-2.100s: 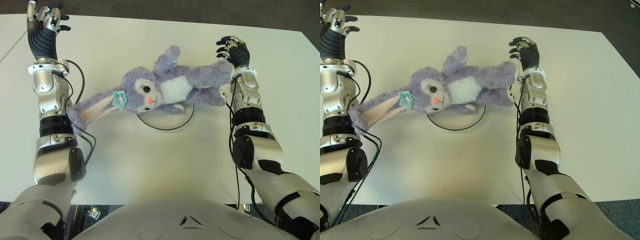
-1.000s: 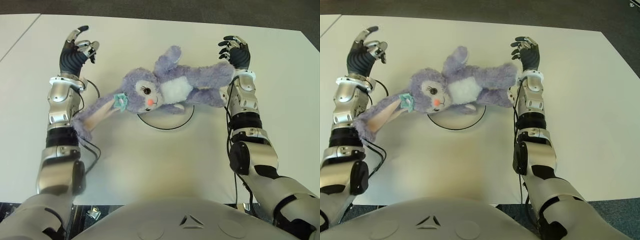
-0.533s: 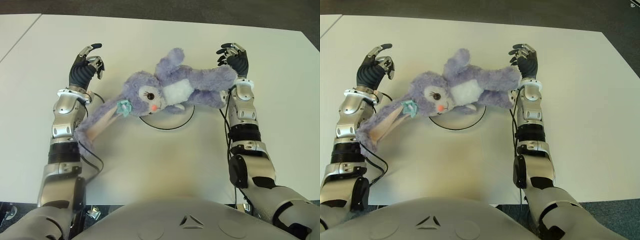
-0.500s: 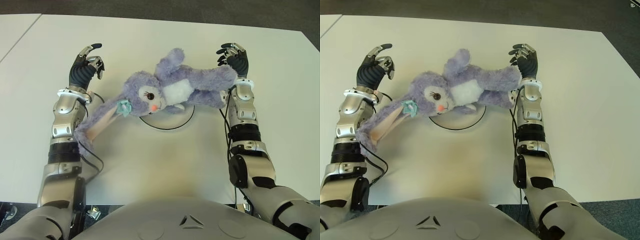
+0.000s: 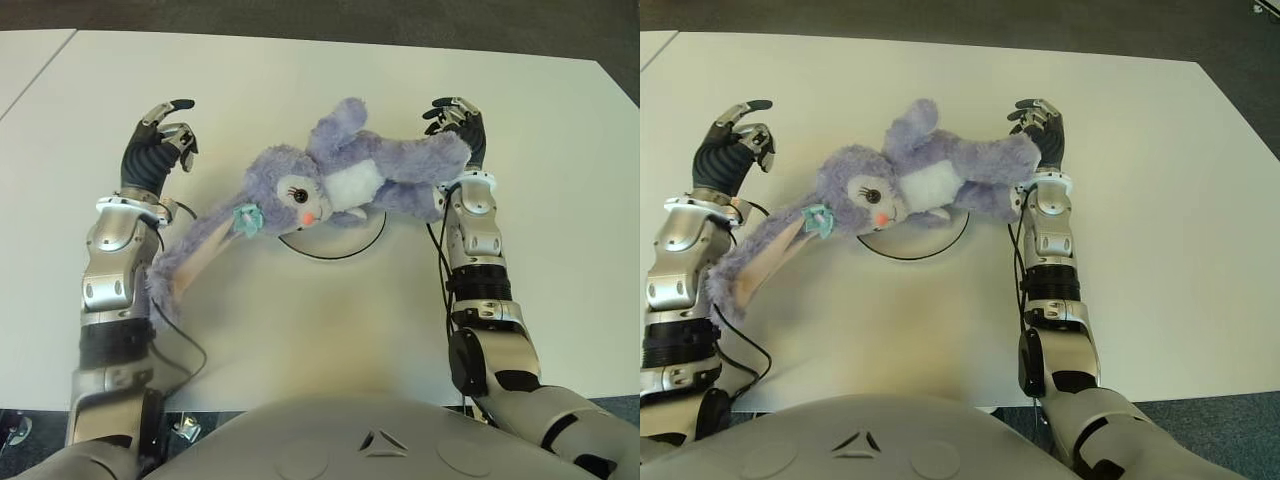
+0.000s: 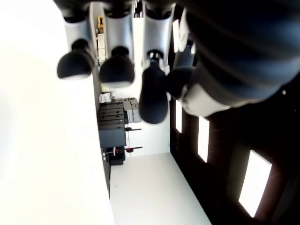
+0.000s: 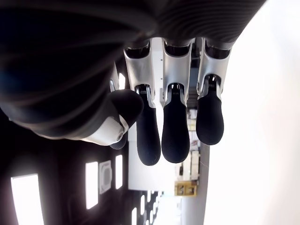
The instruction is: Put the doll into the plate.
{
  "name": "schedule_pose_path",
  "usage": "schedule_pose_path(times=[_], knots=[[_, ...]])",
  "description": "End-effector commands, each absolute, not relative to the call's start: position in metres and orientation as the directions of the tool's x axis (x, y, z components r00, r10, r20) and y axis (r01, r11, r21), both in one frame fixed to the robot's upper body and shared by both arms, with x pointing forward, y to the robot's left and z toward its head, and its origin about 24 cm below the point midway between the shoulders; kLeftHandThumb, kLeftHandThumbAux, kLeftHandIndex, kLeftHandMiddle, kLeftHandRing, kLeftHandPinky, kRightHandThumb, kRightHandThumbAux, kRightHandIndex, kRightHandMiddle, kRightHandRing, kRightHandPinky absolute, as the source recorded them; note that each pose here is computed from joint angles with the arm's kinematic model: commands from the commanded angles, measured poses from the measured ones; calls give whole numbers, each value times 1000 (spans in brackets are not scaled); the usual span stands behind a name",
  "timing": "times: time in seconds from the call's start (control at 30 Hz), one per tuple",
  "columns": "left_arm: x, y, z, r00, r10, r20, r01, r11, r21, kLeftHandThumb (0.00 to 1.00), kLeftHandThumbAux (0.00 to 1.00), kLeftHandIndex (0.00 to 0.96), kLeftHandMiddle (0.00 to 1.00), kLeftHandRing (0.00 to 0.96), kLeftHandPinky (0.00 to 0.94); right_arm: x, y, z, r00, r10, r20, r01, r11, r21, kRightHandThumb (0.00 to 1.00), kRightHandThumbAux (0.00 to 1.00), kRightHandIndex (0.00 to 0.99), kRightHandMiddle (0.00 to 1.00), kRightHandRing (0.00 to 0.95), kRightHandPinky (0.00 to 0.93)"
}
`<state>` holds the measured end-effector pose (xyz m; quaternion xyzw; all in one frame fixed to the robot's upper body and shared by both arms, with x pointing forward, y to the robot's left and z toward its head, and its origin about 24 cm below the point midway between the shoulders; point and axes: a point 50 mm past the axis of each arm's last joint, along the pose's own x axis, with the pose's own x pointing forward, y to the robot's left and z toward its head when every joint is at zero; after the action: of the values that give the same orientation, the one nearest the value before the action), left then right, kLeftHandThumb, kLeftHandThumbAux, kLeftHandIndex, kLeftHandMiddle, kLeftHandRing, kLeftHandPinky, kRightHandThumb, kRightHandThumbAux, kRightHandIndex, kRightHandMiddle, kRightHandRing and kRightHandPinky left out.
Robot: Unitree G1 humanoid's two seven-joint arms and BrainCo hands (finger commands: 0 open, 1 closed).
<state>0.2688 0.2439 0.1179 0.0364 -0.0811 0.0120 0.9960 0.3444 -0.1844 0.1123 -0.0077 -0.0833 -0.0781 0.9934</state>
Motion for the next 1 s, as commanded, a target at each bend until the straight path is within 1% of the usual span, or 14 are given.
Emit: schedule_pose_path(times=[0.03, 0.17, 0.63, 1.0], knots=[[258, 243, 119, 984, 61, 167, -73, 995, 66, 710, 707, 443, 820, 834, 818, 340, -180, 103, 978, -158, 138, 161, 987, -8, 838, 682, 400, 518, 628, 629], [256, 241, 121, 977, 81, 198, -96, 993, 71, 711, 706, 443, 818, 824, 811, 339, -178, 101, 978, -157, 139, 160, 987, -9, 838, 682, 398, 520, 632, 631], [255, 235, 117, 968, 146, 206, -159, 986, 51, 712, 706, 443, 816, 814, 816, 334, -177, 97, 978, -158, 134, 160, 987, -3, 837, 682, 397, 523, 639, 637], [253, 217, 102, 962, 175, 209, -182, 983, 17, 713, 705, 443, 835, 843, 836, 327, -178, 91, 978, -173, 115, 172, 985, 19, 837, 683, 394, 538, 666, 664]])
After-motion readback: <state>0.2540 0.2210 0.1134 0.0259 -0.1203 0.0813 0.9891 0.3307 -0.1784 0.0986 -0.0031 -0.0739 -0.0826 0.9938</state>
